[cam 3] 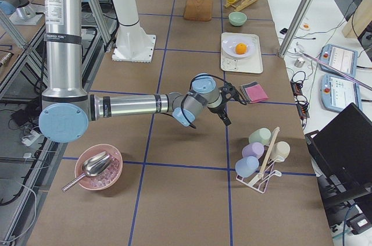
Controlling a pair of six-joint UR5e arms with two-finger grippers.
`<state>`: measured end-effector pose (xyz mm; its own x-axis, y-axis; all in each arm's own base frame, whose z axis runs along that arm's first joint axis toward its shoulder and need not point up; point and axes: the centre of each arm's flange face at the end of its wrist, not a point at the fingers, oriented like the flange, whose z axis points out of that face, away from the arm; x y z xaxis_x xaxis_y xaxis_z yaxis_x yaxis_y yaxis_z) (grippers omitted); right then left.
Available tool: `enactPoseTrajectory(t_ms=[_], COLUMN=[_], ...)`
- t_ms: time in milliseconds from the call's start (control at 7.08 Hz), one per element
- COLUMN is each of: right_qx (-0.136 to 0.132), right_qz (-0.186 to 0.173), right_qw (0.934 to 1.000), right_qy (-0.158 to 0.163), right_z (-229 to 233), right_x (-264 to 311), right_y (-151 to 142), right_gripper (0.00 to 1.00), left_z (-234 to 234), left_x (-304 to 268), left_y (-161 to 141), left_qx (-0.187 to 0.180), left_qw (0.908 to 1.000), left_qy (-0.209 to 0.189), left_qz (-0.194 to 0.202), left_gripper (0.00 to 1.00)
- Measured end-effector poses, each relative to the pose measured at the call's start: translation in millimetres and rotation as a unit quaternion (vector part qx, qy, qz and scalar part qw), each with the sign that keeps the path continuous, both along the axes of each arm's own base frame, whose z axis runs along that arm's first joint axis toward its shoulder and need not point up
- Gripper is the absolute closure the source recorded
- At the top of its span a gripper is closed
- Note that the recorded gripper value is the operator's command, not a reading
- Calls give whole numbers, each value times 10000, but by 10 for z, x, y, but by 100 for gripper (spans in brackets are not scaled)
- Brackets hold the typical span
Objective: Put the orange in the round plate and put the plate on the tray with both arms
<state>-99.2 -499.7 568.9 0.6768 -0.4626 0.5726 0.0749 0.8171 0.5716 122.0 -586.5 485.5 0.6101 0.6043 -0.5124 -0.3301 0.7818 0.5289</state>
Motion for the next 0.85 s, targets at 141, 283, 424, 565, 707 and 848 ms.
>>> enactPoseTrajectory(t_ms=[141, 283, 424, 565, 707, 848], right_qx=[-110, -252, -445, -661, -818, -874], right_qz=[-332, -607, -899, -1192, -1427, -1532], right_qw=[9992, 9975, 9941, 9892, 9845, 9823], right_qy=[172, 274, 416, 544, 615, 635], right_z=[166, 310, 473, 630, 728, 745], right_x=[428, 768, 1020, 1204, 1345, 1413], right_y=[6, 31, 72, 127, 171, 175], right_gripper=[0, 0, 0, 0, 0, 0], left_z=[226, 454, 653, 773, 835, 880], left_x=[-328, -636, -901, -1118, -1254, -1317], left_y=[-74, -123, -139, -135, -124, -103], left_qx=[-192, -348, -464, -662, -889, -1095], left_qw=[9997, 9992, 9988, 9976, 9958, 9936], left_qy=[35, 12, -72, -147, -182, -192], left_qz=[-120, -176, -117, -114, -148, -176], left_gripper=[0, 0, 0, 0, 0, 0])
